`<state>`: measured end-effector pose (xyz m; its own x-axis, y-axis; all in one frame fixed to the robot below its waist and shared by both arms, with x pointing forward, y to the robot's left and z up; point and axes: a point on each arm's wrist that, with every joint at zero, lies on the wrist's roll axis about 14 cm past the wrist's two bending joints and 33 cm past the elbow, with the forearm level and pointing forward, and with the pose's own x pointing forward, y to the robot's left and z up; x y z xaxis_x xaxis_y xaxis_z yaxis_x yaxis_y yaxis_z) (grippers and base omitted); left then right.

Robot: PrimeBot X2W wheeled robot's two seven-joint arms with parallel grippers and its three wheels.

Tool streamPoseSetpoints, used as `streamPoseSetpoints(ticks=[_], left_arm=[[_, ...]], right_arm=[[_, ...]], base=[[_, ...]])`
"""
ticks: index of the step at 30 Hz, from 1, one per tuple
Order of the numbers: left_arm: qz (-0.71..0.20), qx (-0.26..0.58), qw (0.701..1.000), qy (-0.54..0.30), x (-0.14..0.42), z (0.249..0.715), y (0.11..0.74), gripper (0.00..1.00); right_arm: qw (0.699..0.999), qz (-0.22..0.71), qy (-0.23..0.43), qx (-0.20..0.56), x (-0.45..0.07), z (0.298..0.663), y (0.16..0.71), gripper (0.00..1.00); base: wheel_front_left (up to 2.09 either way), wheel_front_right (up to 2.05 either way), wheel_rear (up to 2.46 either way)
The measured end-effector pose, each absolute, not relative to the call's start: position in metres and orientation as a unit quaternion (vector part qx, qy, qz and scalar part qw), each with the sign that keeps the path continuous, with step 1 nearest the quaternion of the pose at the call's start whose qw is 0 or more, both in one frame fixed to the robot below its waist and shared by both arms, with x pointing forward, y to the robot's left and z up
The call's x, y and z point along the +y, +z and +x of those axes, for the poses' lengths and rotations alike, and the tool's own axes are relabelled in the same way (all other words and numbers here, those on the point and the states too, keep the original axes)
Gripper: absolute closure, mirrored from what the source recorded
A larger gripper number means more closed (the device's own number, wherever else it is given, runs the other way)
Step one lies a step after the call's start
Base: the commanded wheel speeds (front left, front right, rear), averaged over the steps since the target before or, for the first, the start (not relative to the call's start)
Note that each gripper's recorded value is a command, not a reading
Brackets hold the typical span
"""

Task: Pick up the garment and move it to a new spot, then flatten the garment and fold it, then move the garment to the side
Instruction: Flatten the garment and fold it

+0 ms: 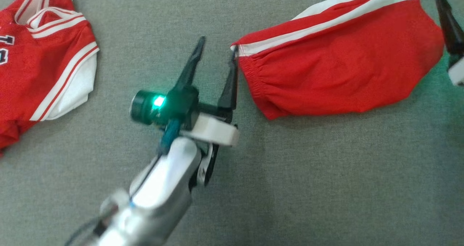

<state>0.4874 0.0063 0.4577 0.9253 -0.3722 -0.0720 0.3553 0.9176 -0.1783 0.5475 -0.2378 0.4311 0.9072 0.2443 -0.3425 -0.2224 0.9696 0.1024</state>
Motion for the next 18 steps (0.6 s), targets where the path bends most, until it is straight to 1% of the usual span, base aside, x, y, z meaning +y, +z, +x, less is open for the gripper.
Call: streamPoseSetpoints(ticks=[4,5,7,10,11,13,14,15,16,18], left_arm=[[-0.073,0.01,0.986,-0.147,0.023,0.471,0.476,0.0],[-0.071,0.011,0.988,-0.134,0.03,0.458,0.473,0.0],[-0.067,0.013,0.991,-0.119,0.04,0.447,0.471,0.0],[-0.059,0.008,0.994,-0.093,0.055,0.436,0.473,0.0],[-0.059,0.008,0.994,-0.093,0.055,0.436,0.473,0.0],[-0.055,0.003,0.995,-0.079,0.064,0.432,0.476,0.0],[-0.053,0.002,0.996,-0.072,0.068,0.43,0.477,0.0],[-0.051,0.003,0.996,-0.067,0.072,0.428,0.477,0.0],[-0.05,0.002,0.997,-0.063,0.075,0.426,0.477,0.0],[-0.048,0.0,0.997,-0.055,0.08,0.423,0.479,0.0]], right_arm=[[0.97,0.049,0.085,0.222,-0.256,0.537,0.41,0.0],[0.965,0.062,0.074,0.242,-0.257,0.537,0.4,0.0],[0.958,0.083,0.065,0.266,-0.256,0.537,0.39,0.0],[0.942,0.099,0.056,0.314,-0.252,0.531,0.366,0.0],[0.942,0.099,0.056,0.314,-0.252,0.531,0.366,0.0],[0.931,0.103,0.056,0.345,-0.247,0.525,0.352,0.0],[0.929,0.106,0.058,0.351,-0.244,0.526,0.35,0.29],[0.926,0.107,0.061,0.356,-0.241,0.528,0.349,0.68],[0.924,0.108,0.064,0.362,-0.238,0.528,0.348,1.0],[0.921,0.108,0.074,0.367,-0.231,0.527,0.35,1.0]], base=[[0.0,0.0,0.0],[0.0,0.0,0.0],[0.0,0.0,0.0],[0.0,0.0,0.0],[0.0,0.0,0.0],[0.0,0.0,0.0],[0.0,0.0,0.0],[0.0,0.0,0.0],[0.0,0.0,0.0],[0.0,0.0,0.0]])
